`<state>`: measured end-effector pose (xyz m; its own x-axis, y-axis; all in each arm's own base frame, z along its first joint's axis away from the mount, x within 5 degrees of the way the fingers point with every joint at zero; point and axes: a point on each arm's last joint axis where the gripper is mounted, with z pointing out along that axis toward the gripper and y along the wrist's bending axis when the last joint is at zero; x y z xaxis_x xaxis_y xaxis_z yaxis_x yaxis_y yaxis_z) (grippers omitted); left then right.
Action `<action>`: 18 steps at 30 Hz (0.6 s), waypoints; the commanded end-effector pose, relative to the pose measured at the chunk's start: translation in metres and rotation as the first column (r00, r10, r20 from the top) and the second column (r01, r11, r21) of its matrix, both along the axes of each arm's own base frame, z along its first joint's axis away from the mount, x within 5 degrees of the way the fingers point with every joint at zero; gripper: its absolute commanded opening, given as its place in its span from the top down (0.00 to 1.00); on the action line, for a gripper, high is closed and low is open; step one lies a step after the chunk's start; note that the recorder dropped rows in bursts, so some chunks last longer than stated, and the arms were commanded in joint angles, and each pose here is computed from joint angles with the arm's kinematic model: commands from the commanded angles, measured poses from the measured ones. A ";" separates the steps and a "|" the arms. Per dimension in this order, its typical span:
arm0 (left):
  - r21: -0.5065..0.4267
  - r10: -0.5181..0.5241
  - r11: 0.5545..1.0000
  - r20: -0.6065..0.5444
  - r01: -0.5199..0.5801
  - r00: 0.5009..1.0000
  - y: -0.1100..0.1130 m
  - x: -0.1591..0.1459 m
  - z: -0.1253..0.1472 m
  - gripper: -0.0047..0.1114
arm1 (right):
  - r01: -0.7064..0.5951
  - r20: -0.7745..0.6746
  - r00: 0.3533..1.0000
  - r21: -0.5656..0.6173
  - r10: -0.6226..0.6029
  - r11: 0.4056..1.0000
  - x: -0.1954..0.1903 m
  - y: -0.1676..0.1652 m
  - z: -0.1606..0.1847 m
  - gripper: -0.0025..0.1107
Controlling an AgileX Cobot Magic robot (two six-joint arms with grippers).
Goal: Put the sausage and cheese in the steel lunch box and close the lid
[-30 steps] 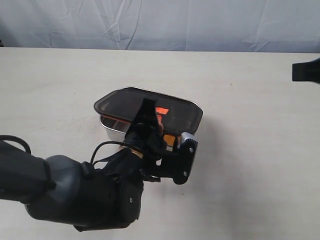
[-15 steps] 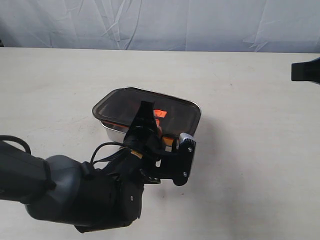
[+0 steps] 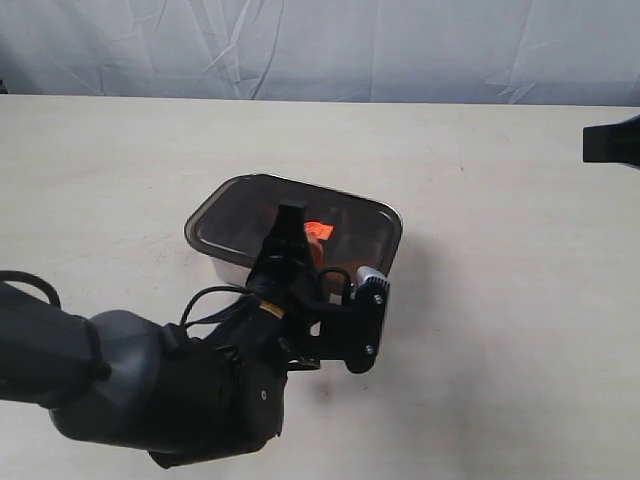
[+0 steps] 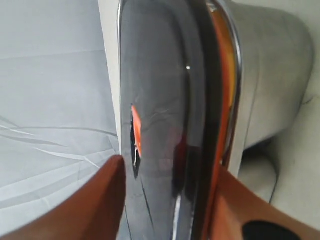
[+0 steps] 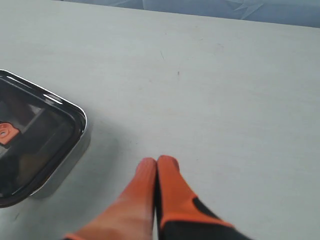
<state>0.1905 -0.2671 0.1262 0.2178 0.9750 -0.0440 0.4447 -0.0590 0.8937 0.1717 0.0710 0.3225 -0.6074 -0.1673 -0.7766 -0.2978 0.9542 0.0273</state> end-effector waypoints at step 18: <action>-0.020 0.131 0.991 -0.050 -0.132 0.990 0.009 -0.003 -0.006 0.53 | 0.001 -0.006 1.000 0.005 -0.001 1.000 -0.001 -0.001 -0.001 0.98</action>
